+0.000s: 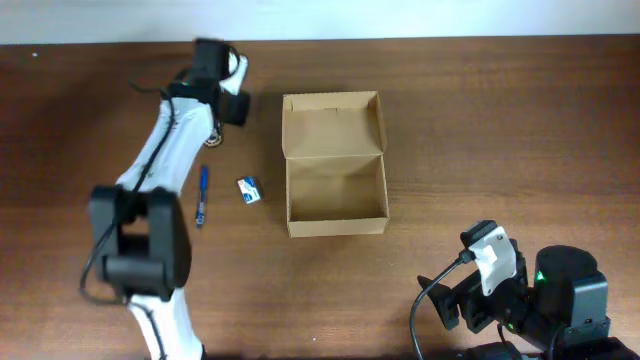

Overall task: Pack container
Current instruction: 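Close the left gripper on the red stapler and lift it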

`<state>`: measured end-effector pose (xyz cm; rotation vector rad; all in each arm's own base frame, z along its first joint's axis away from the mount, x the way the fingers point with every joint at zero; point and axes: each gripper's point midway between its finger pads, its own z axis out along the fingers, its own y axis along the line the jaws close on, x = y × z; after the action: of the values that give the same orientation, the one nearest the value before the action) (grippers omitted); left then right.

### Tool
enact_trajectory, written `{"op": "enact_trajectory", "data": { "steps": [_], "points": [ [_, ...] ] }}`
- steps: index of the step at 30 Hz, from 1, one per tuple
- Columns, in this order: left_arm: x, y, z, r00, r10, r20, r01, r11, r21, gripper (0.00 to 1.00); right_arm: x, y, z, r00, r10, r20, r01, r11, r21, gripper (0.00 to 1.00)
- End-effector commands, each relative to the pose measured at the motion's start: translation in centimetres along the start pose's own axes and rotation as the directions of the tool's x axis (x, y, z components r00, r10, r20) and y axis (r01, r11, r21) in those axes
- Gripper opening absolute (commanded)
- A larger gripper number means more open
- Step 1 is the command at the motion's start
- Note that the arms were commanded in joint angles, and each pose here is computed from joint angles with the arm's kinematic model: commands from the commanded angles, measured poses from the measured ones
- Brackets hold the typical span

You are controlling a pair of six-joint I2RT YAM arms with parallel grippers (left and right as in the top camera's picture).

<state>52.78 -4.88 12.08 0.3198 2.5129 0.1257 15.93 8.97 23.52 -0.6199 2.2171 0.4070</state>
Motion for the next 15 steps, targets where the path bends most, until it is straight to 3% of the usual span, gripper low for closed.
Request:
{"op": "enact_trajectory", "data": {
  "steps": [1, 5, 15],
  "points": [
    [-5.1, 2.4, -8.4, 0.982, -0.028, 0.187, 0.04, 0.997, -0.065, 0.02, 0.0, -0.3, 0.0, 1.0, 0.003, 0.003, -0.003, 1.0, 0.016, 0.99],
    [-4.9, 1.5, -12.3, 0.98, -0.002, 0.2, 0.008, 0.999, -0.032, 0.02, 0.0, -0.3, 0.0, 1.0, 0.003, 0.003, -0.003, 1.0, 0.016, 0.99],
    [-0.2, -7.4, -17.9, 0.954, 0.273, 0.121, -0.294, 0.928, 0.227, 0.02, 0.0, -0.3, 0.0, 1.0, 0.003, 0.003, -0.003, 1.0, 0.016, 0.99]
  ]
}}
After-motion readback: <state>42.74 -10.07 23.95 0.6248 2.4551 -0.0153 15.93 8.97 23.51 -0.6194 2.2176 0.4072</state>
